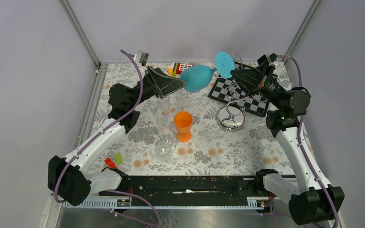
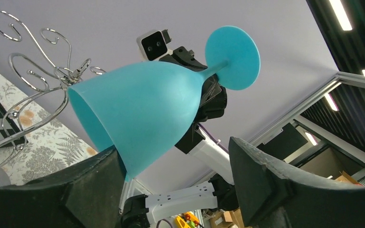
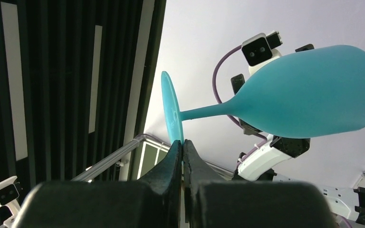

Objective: Take the wine glass off the wine glass rack

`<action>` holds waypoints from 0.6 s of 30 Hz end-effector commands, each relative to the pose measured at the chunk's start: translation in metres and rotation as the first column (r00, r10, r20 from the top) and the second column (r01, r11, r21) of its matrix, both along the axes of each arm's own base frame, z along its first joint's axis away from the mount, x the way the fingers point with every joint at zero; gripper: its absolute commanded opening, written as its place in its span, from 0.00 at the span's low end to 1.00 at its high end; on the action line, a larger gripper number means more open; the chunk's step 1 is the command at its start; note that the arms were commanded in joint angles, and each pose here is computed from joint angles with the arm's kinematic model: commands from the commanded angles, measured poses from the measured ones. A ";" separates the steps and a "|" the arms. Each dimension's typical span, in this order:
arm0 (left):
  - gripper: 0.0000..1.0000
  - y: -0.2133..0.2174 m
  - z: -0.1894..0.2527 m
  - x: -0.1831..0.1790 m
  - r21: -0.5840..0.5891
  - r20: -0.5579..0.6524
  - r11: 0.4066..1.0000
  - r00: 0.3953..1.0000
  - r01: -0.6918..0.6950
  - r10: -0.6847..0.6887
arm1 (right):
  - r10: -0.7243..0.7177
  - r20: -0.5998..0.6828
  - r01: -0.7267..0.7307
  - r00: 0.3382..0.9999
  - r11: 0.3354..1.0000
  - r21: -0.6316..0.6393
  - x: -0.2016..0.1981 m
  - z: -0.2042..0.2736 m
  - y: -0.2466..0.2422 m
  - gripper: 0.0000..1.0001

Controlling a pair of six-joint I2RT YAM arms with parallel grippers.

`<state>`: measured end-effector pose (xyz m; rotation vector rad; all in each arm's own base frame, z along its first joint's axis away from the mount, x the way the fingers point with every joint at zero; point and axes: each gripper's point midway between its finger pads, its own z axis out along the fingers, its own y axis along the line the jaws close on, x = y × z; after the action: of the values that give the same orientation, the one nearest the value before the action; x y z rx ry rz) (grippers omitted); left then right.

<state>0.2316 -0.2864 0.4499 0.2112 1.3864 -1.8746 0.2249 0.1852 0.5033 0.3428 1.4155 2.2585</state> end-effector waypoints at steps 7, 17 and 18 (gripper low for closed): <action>0.50 0.014 0.057 -0.048 -0.154 0.154 0.974 0.978 0.167 -0.143 | 0.026 0.018 -0.027 0.999 0.999 0.027 -0.001 -0.002 0.004 0.00; 0.08 0.022 0.068 -0.065 -0.176 0.189 0.964 0.968 0.201 -0.167 | 0.031 -0.011 -0.031 0.999 0.998 0.050 0.008 -0.010 0.004 0.02; 0.03 0.022 0.068 -0.065 -0.177 0.191 0.963 0.967 0.201 -0.167 | 0.033 -0.015 -0.032 0.999 0.998 0.055 0.009 -0.010 0.004 0.10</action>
<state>0.2029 -0.2781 0.4836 0.2614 1.2526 -2.0698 0.2344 0.1885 0.4929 0.3618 1.3936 2.2944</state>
